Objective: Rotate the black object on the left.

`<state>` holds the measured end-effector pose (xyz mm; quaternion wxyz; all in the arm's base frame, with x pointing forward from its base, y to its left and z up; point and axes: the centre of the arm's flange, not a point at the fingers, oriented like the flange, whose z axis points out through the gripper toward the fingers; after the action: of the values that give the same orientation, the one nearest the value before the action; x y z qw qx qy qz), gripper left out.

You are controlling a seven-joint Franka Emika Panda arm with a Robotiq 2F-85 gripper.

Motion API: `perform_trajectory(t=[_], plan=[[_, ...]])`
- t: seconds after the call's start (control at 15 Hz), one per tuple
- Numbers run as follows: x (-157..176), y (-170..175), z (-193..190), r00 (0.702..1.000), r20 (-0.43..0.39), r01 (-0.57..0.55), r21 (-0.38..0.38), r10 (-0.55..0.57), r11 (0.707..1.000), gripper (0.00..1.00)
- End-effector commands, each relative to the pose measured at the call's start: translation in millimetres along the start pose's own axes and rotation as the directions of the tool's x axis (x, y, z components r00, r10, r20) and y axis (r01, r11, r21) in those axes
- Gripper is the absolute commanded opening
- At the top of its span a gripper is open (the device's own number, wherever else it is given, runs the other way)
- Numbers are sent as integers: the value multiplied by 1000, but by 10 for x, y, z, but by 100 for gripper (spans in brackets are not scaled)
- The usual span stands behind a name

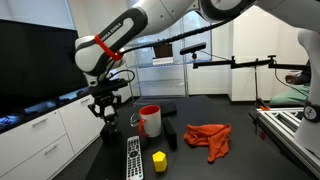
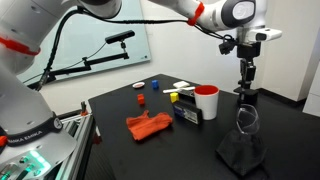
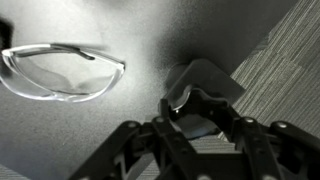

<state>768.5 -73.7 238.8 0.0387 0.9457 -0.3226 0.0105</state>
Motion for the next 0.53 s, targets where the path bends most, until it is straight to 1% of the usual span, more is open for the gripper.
perform_trajectory(t=[0.0, 0.13, 0.2, 0.33, 0.47], plan=[[74, -45, -188, 997, -51, 64, -17, -65, 998, 26], [67, -45, -205, 991, -56, 116, -30, -118, 993, 26], [64, -38, -209, 984, -42, 173, -35, -174, 984, 26], [55, -28, -204, 960, -13, 279, -48, -280, 959, 26], [70, 3, -199, 930, 21, 367, -34, -366, 930, 26]])
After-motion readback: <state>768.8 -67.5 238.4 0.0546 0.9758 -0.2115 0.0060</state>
